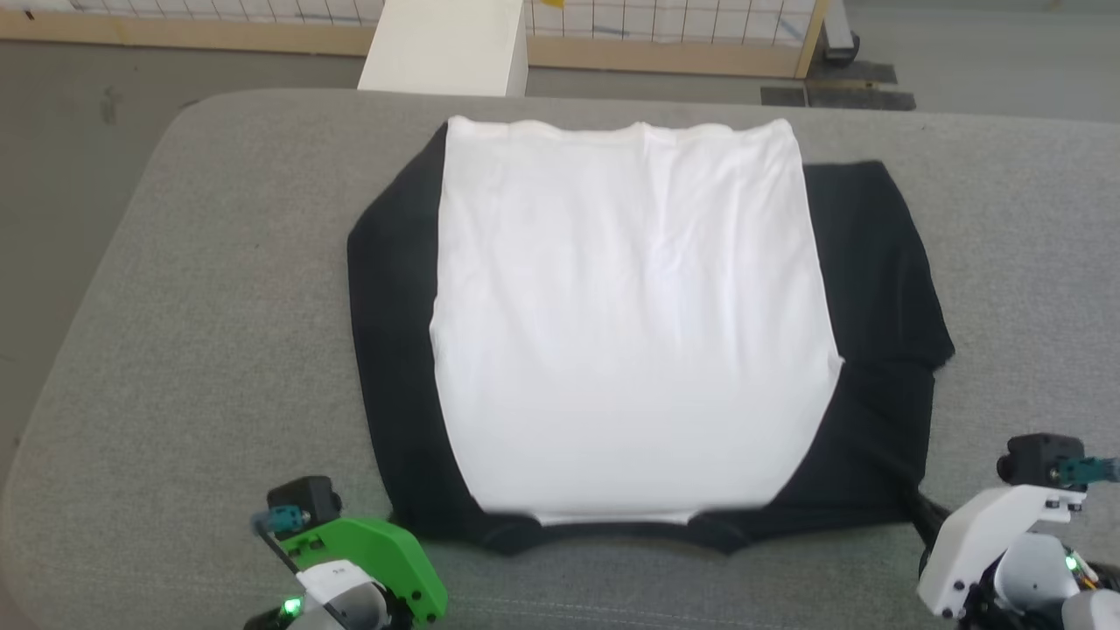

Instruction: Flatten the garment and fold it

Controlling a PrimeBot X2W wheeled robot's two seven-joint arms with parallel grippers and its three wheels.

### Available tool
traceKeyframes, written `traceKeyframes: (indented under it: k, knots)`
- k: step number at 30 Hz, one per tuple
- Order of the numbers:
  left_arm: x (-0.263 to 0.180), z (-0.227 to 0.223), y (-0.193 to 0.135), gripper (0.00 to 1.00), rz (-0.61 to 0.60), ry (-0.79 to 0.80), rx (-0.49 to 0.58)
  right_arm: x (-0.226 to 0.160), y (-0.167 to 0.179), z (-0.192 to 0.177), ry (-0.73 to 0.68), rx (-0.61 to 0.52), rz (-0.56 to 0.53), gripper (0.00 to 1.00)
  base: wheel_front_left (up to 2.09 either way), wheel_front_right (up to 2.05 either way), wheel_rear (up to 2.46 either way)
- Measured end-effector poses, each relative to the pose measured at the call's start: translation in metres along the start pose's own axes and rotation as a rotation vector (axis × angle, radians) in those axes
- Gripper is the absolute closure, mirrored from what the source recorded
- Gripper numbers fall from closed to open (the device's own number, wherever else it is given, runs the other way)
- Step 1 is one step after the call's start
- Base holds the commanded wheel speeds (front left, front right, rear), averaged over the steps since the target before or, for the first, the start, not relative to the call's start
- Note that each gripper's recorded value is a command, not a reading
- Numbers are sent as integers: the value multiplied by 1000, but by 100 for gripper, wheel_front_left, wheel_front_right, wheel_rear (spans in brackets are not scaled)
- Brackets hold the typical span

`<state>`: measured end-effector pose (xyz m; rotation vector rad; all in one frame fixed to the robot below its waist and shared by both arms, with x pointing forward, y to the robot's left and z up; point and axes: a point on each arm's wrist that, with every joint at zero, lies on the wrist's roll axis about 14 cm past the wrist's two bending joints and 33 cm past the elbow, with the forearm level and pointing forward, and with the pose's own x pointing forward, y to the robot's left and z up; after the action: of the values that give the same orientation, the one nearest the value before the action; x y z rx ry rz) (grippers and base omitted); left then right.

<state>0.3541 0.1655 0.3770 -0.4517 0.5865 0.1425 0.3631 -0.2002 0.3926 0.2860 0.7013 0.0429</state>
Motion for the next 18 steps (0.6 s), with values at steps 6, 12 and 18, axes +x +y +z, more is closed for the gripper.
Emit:
traceKeyframes:
  k: [6, 12, 18]
  knots:
    - [-3, -15, 3, 100, 18, 83, 27, -10, 2, -14, 73, -48, -28, 100, 0, 0, 0]
    - [0, -22, 5, 0, 32, 138, 34, -8, 1, -31, 134, -56, -47, 65, 0, 0, 0]
    - [0, -11, 6, 0, 35, 146, 6, -10, 2, -22, 98, -31, -40, 0, 0, 0, 0]
